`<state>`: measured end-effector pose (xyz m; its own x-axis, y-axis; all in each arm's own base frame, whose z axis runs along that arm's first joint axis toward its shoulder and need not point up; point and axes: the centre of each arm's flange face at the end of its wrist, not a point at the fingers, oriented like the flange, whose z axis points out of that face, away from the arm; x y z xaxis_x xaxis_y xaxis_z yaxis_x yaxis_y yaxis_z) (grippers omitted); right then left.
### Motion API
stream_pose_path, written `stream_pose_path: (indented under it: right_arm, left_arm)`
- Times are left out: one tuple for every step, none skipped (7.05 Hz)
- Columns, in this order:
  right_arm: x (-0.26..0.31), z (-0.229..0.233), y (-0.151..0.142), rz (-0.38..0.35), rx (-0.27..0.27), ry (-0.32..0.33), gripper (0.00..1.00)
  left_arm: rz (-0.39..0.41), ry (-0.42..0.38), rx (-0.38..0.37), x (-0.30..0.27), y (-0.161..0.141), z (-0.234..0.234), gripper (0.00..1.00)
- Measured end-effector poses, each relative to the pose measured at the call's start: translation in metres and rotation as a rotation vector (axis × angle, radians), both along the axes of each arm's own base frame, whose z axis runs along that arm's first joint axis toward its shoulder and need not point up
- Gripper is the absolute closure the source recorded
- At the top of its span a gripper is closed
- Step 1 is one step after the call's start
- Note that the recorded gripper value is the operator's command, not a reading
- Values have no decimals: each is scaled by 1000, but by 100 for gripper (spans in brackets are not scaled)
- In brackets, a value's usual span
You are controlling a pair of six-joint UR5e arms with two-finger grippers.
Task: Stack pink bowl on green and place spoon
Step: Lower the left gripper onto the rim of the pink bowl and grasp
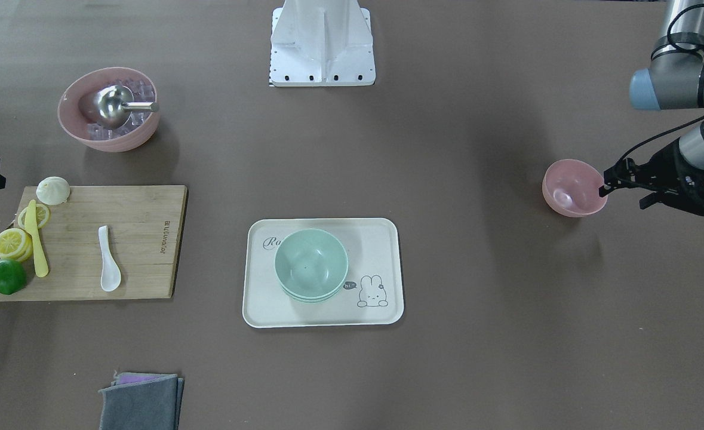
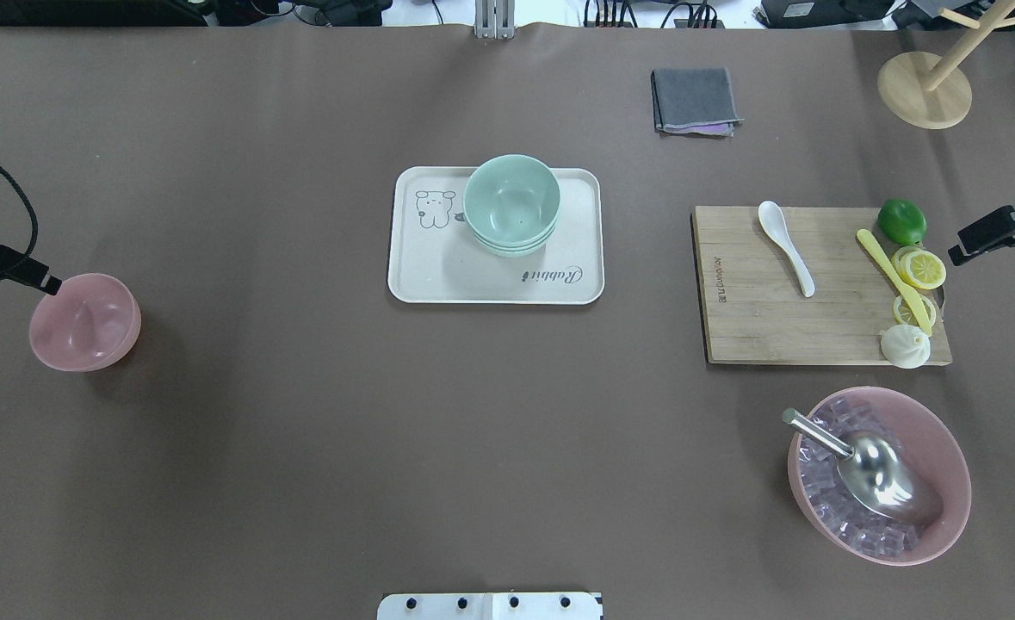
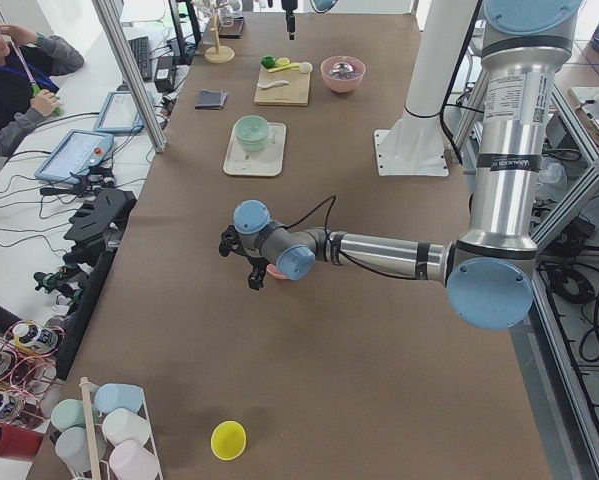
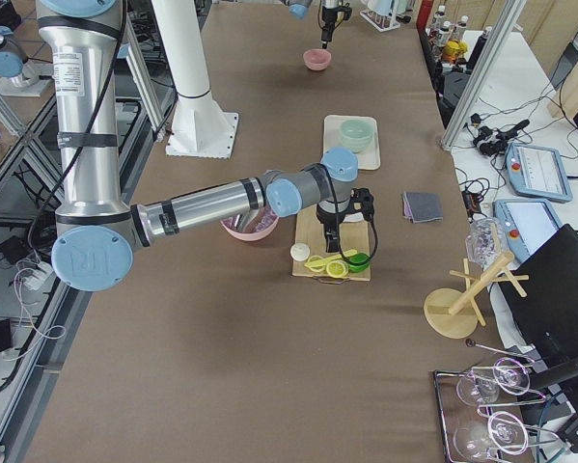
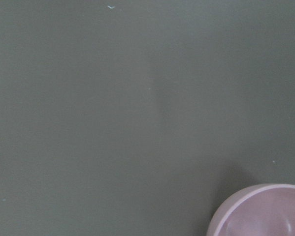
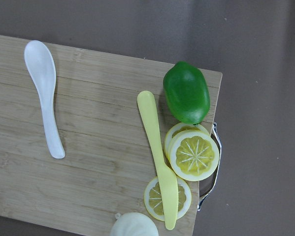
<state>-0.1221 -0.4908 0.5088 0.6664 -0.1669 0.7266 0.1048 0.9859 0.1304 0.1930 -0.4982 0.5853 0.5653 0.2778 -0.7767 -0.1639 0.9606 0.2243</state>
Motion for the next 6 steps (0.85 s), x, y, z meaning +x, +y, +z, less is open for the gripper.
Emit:
stream_pose_path:
  right_arm:
    - [-1, 0, 0, 1, 0, 0, 0]
    - [-1, 0, 0, 2, 0, 1, 0]
    - [-1, 0, 0, 2, 0, 1, 0]
    - [-1, 0, 0, 2, 0, 1, 0]
    - [-1, -1, 0, 2, 2, 0, 0]
    - [-1, -2, 0, 2, 4, -1, 0]
  left_arm:
    - [18, 4, 3, 10, 7, 3, 63]
    - [27, 9, 9, 15, 10, 4, 92]
    - [31, 12, 12, 17, 12, 4, 100]
    - [33, 13, 12, 18, 13, 5, 100]
    - [35, 18, 12, 18, 14, 3, 100]
    - [39, 26, 14, 18, 14, -1, 100]
